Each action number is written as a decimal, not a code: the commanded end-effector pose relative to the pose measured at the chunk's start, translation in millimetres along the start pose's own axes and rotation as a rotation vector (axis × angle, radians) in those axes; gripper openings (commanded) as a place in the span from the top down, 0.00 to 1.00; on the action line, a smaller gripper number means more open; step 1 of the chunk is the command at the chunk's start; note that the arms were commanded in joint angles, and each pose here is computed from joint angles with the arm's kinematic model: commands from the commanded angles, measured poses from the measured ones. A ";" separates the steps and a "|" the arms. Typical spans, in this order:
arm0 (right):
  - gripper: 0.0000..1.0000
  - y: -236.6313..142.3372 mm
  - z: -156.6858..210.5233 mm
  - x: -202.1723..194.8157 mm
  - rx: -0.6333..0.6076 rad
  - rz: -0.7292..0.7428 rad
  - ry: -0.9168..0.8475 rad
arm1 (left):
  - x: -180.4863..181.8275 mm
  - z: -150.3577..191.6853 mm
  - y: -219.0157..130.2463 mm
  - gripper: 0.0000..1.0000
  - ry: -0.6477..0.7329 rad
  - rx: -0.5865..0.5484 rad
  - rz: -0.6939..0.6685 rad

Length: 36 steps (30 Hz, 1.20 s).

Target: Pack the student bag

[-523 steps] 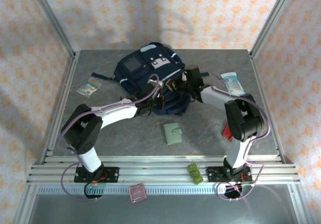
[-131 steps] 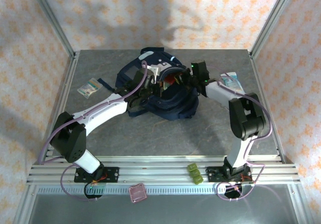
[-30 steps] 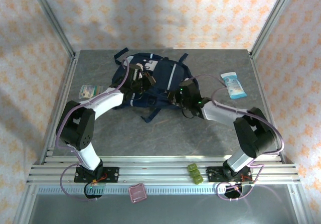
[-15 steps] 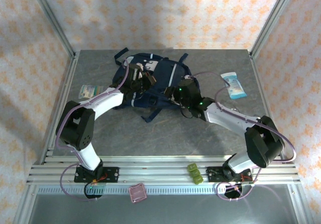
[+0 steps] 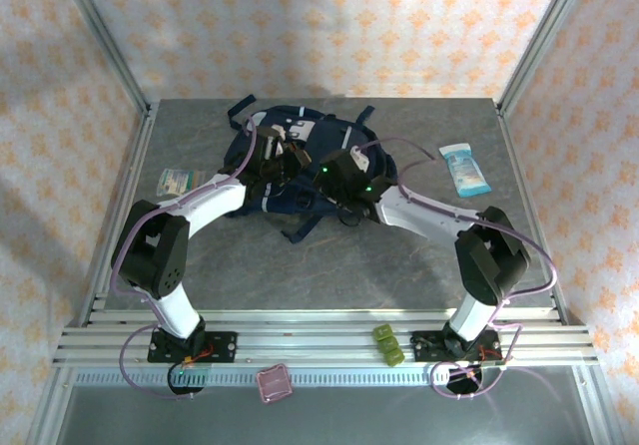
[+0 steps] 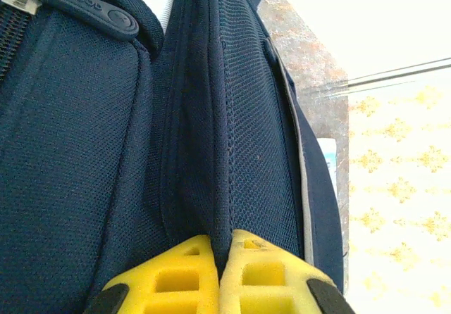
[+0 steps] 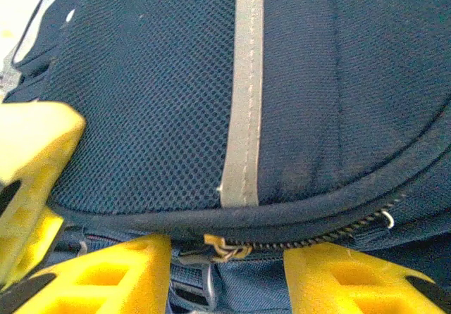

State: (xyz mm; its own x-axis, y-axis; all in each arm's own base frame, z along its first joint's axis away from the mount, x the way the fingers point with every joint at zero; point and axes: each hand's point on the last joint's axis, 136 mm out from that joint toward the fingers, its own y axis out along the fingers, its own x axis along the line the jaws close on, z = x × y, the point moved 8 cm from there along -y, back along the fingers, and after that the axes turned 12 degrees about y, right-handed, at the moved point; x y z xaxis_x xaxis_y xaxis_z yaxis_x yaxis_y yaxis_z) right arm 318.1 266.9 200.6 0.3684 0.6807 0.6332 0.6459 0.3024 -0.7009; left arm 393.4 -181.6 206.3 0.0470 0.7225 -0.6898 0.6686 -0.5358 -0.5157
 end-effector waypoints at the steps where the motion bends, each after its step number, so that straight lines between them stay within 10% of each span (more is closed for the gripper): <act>1: 0.64 2.0 -11.9 -3.0 -0.110 0.085 0.040 | -56.1 -23.4 -29.3 1.00 0.074 -0.107 0.251; 10: 0.94 -0.5 -12.4 -10.9 -0.112 0.142 0.015 | -53.5 -22.7 -27.3 1.00 0.077 -0.105 0.243; 22: 1.00 -29.4 -7.4 -19.0 0.062 0.116 -0.152 | -42.7 -19.6 -24.7 1.00 0.084 -0.094 0.207; 28: 0.61 -47.2 -14.2 -32.4 0.018 0.167 -0.155 | -40.9 -17.6 -24.0 1.00 0.089 -0.082 0.204; 36: 0.56 -53.9 -17.4 -15.0 0.011 0.069 -0.143 | -40.9 -16.6 -23.9 1.00 0.086 -0.079 0.207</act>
State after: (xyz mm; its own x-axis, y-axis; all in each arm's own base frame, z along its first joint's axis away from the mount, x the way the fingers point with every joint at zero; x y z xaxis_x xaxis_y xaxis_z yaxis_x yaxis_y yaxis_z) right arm 285.3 227.6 226.6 0.3306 0.7854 0.5234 0.5913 0.2599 -0.7634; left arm 388.8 -187.0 203.2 0.0774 0.7056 -0.7043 0.6423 -0.5756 -0.5061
